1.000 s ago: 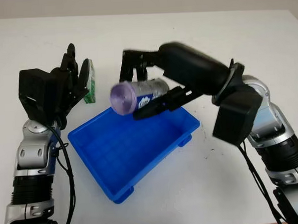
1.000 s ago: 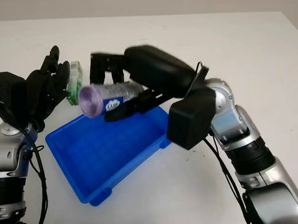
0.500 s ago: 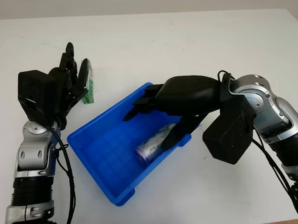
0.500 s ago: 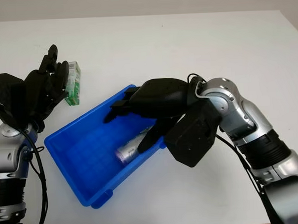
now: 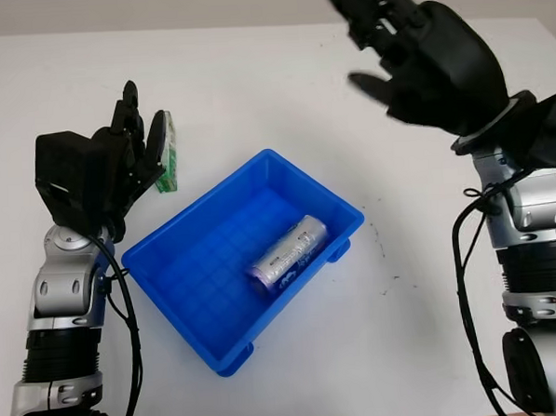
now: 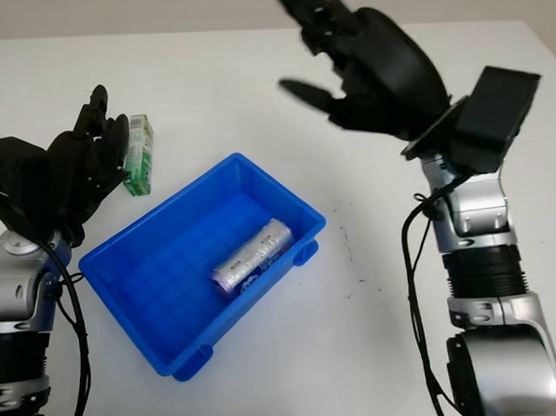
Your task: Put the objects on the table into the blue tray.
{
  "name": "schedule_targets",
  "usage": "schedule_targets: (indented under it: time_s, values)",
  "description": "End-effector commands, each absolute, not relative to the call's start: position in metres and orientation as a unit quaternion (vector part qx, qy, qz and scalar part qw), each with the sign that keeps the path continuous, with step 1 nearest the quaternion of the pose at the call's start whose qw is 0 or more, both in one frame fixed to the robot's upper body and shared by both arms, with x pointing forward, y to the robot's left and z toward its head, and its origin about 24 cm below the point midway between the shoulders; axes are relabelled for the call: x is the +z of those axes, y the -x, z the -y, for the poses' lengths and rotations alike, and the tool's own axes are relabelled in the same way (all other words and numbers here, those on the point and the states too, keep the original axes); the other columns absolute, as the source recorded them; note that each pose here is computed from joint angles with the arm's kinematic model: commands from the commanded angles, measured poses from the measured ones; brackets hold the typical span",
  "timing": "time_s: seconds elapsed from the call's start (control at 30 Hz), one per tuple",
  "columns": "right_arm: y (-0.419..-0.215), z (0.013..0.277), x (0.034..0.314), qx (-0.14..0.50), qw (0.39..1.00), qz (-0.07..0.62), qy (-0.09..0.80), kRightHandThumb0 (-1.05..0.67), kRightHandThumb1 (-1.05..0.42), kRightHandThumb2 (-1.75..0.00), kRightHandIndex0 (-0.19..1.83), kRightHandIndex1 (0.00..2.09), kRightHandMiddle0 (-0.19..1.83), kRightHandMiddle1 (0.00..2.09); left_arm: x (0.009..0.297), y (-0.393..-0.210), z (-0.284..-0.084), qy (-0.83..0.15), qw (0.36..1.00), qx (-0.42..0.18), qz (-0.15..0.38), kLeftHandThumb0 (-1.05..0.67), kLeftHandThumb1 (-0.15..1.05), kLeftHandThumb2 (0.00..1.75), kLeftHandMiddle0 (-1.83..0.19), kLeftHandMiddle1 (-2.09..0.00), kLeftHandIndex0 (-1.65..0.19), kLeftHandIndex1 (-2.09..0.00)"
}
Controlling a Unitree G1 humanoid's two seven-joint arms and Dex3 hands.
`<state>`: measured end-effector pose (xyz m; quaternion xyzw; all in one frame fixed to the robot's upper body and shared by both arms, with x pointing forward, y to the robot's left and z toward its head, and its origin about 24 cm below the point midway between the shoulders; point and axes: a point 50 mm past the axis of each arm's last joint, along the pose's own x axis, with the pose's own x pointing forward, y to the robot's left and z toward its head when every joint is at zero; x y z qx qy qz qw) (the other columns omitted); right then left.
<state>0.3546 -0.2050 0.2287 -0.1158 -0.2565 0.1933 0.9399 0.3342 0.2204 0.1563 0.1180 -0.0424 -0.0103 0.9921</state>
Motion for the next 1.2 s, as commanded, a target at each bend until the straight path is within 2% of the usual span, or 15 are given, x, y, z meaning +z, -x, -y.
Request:
schedule_targets:
  time_s: [0.0, 0.13, 0.33, 0.57, 0.63, 0.7, 0.77, 0.83, 0.93, 1.0, 1.07, 1.17]
  values:
    - [-0.364, 0.217, 0.216, 0.158, 0.961, 0.206, 0.097, -0.76, -1.05, -0.57, -0.18, 0.03, -0.16, 0.04, 0.157, -0.332, -0.22, -0.116, 0.992, -0.01, 0.047, -0.68, 1.05, 0.66, 0.19, -0.03, 0.19, 0.0]
    - [-0.375, 0.235, 0.185, 0.103, 0.984, 0.114, 0.087, -0.75, -1.05, -0.65, -0.19, 0.0, -0.19, 0.0, 0.157, -0.332, -0.22, -0.113, 0.992, -0.009, 0.047, -0.66, 1.05, 0.66, 0.19, -0.03, 0.19, 0.0]
    - [-0.376, 0.248, 0.141, 0.059, 0.995, 0.015, 0.076, -0.67, -1.05, -0.69, -0.19, 0.0, -0.19, 0.0, 0.158, -0.332, -0.224, -0.116, 0.992, -0.012, 0.051, -0.67, 1.05, 0.65, 0.19, -0.02, 0.19, 0.0]
    - [-0.374, 0.241, 0.126, 0.042, 0.996, -0.004, 0.076, -0.67, -1.05, -0.68, -0.19, 0.0, -0.19, 0.0, 0.162, -0.333, -0.228, -0.119, 0.991, -0.013, 0.059, -0.67, 1.05, 0.64, 0.19, -0.03, 0.19, 0.0]
    - [-0.373, 0.239, 0.124, 0.043, 0.996, -0.003, 0.078, -0.67, -1.05, -0.68, -0.19, 0.0, -0.19, 0.0, 0.171, -0.332, -0.234, -0.123, 0.988, -0.029, 0.09, -0.63, 1.05, 0.61, 0.19, -0.01, 0.19, 0.0]
    - [-0.372, 0.238, 0.123, 0.048, 0.996, 0.0, 0.079, -0.67, -1.05, -0.68, -0.19, 0.0, -0.19, 0.0, 0.192, -0.333, -0.243, -0.152, 0.979, -0.048, 0.125, -0.57, 1.05, 0.52, 0.17, -0.02, 0.17, -0.02]
    - [-0.372, 0.238, 0.124, 0.052, 0.995, 0.003, 0.08, -0.69, -1.05, -0.67, -0.19, 0.0, -0.19, 0.0, 0.217, -0.334, -0.257, -0.195, 0.966, -0.068, 0.158, -0.46, 1.05, 0.23, 0.16, -0.04, 0.14, -0.04]
    - [-0.371, 0.237, 0.123, 0.055, 0.995, 0.004, 0.078, -0.7, -1.05, -0.66, -0.19, 0.0, -0.19, 0.0, 0.249, -0.333, -0.267, -0.289, 0.936, -0.082, 0.183, -0.31, 0.93, 0.07, 0.11, -0.07, 0.09, -0.06]
    - [-0.371, 0.237, 0.123, 0.057, 0.996, 0.003, 0.066, -0.69, -1.05, -0.66, -0.19, 0.0, -0.19, 0.0, 0.295, -0.327, -0.269, -0.484, 0.849, -0.075, 0.197, -0.21, 0.75, 0.03, -0.02, -0.09, -0.04, -0.12]
    - [-0.371, 0.236, 0.123, 0.058, 0.996, 0.001, 0.066, -0.69, -1.05, -0.66, -0.19, 0.0, -0.19, 0.0, 0.311, -0.325, -0.265, -0.579, 0.791, -0.064, 0.185, -0.18, 0.71, 0.03, -0.06, -0.08, -0.07, -0.13]
    - [-0.371, 0.235, 0.122, 0.06, 0.996, 0.0, 0.07, -0.7, -1.05, -0.66, -0.19, 0.0, -0.19, 0.0, 0.32, -0.326, -0.258, -0.667, 0.719, -0.066, 0.182, -0.24, 0.68, 0.04, -0.07, -0.07, -0.09, -0.12]
    - [-0.372, 0.233, 0.121, 0.061, 0.996, -0.005, 0.071, -0.71, -1.05, -0.65, -0.19, 0.0, -0.19, 0.0, 0.322, -0.329, -0.251, -0.773, 0.6, -0.075, 0.193, -0.44, 0.68, 0.05, -0.14, -0.08, -0.13, -0.11]
